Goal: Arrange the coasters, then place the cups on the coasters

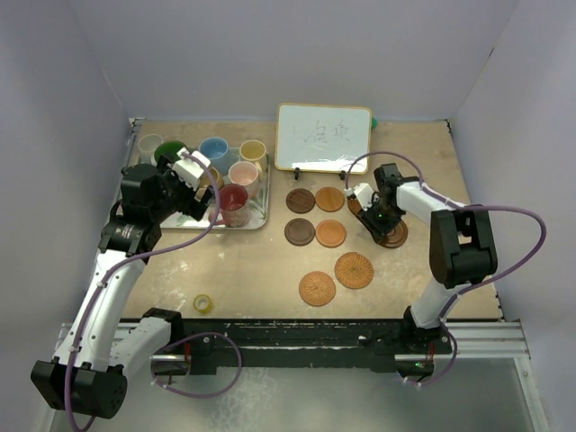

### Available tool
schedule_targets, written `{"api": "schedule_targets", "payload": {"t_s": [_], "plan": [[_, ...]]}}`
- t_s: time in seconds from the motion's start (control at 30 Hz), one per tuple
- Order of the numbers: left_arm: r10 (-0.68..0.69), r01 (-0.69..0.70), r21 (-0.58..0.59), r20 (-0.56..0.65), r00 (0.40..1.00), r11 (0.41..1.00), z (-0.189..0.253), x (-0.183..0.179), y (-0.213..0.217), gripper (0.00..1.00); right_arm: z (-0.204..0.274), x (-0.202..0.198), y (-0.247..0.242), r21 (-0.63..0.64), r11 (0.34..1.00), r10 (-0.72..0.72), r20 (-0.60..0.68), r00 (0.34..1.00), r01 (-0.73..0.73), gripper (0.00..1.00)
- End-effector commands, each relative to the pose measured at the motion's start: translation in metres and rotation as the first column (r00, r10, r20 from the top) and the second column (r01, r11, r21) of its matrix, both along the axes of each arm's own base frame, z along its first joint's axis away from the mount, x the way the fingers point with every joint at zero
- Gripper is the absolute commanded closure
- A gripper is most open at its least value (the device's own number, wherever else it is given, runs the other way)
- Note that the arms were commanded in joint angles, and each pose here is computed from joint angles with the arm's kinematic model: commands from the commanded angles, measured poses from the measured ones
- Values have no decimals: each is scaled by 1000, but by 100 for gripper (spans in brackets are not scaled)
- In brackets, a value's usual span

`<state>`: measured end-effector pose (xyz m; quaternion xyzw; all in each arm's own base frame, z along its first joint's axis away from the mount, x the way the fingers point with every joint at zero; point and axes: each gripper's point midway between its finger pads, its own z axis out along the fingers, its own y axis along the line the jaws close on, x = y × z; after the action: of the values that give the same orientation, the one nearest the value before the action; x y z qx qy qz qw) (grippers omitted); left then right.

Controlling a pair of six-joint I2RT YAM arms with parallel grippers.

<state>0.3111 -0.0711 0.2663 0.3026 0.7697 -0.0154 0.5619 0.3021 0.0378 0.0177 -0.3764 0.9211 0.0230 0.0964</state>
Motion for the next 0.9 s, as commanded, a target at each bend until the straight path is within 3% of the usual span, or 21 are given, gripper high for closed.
{"api": "schedule_targets", "payload": {"t_s": [0.0, 0.5, 0.87], "plan": [[-12, 13, -10, 39, 999, 1000, 11, 2, -2, 12, -5, -35, 22, 50, 998, 43, -120, 992, -37, 55], [-6, 6, -2, 23, 1000, 1000, 3, 7, -1, 12, -4, -42, 58, 100, 988, 137, -165, 977, -121, 55], [-6, 6, -1, 27, 1000, 1000, 4, 6, 0, 12, 5, -32, 67, 109, 984, 152, -130, 980, -138, 54]]}}
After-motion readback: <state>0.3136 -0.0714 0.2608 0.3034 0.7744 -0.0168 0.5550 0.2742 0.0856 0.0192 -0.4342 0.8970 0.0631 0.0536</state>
